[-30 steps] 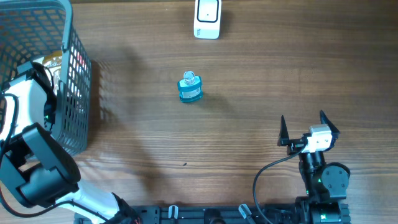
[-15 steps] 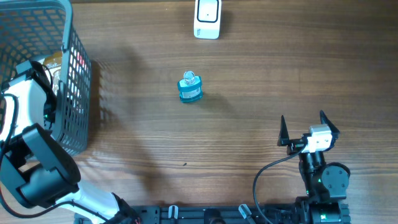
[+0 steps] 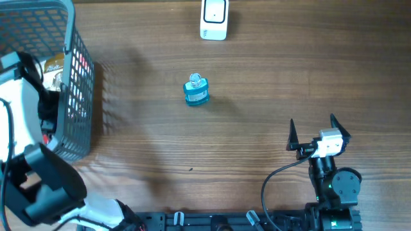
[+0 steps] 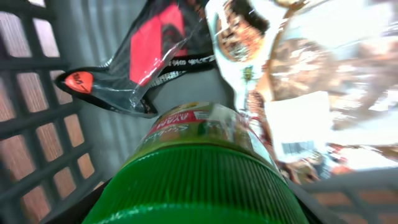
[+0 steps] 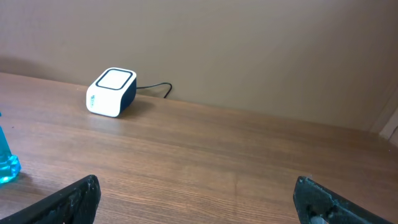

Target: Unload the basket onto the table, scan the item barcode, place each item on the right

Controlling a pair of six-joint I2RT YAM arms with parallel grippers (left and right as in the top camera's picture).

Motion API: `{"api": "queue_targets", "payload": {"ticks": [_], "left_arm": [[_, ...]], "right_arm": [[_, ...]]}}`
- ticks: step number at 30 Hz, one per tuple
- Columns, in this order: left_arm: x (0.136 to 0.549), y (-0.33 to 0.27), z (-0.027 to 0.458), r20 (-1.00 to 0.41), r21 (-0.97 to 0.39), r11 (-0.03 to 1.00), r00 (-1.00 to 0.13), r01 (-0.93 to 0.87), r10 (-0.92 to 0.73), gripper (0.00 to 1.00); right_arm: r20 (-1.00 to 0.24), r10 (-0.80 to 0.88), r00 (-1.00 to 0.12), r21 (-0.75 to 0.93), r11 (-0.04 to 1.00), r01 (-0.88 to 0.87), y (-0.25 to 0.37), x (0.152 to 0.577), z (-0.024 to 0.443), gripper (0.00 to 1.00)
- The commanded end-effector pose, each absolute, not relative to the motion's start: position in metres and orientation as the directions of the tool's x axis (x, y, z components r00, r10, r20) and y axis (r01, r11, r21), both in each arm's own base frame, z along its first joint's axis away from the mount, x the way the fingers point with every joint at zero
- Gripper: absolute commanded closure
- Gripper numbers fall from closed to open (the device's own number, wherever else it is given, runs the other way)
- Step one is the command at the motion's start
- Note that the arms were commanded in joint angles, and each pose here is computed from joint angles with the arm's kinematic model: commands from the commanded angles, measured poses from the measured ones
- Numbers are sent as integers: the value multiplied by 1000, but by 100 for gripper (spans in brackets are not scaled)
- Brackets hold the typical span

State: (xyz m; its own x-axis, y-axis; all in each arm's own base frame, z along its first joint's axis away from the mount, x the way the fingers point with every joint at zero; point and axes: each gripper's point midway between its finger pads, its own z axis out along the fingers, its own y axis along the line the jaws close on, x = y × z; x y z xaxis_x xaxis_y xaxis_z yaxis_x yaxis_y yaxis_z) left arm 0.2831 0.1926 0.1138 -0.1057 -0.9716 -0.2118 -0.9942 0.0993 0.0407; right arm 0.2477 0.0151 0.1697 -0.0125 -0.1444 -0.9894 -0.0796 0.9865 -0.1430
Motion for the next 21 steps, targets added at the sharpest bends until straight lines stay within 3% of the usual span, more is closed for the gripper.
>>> {"api": "queue_targets", "payload": {"ticks": [1,7,16,19,21], "left_arm": [[287,197,168,-293,-69,120,-94,-990,-951,34],[283,186,250,-355,-242,142,-49,-960,-934,32],[285,133,357,-360,-604,287,-67,-744,-931,29],[277,143,361,-409,-582,280,-23,-764,-912,15],[273,153,346,-419,-522,253,-14,-815,-908,0]], "right_arm": [[-988,-156,-7,-155,983,-96,18,248,170,0],[-988,-156,-7,-155,983,-96,18,248,170,0],[-988,-156,-7,-155,983,-96,18,248,170,0],[-988,-157,-7,-155,983,-96,18,248,170,0],[-988,-157,-7,-155,983,-96,18,248,170,0]]}}
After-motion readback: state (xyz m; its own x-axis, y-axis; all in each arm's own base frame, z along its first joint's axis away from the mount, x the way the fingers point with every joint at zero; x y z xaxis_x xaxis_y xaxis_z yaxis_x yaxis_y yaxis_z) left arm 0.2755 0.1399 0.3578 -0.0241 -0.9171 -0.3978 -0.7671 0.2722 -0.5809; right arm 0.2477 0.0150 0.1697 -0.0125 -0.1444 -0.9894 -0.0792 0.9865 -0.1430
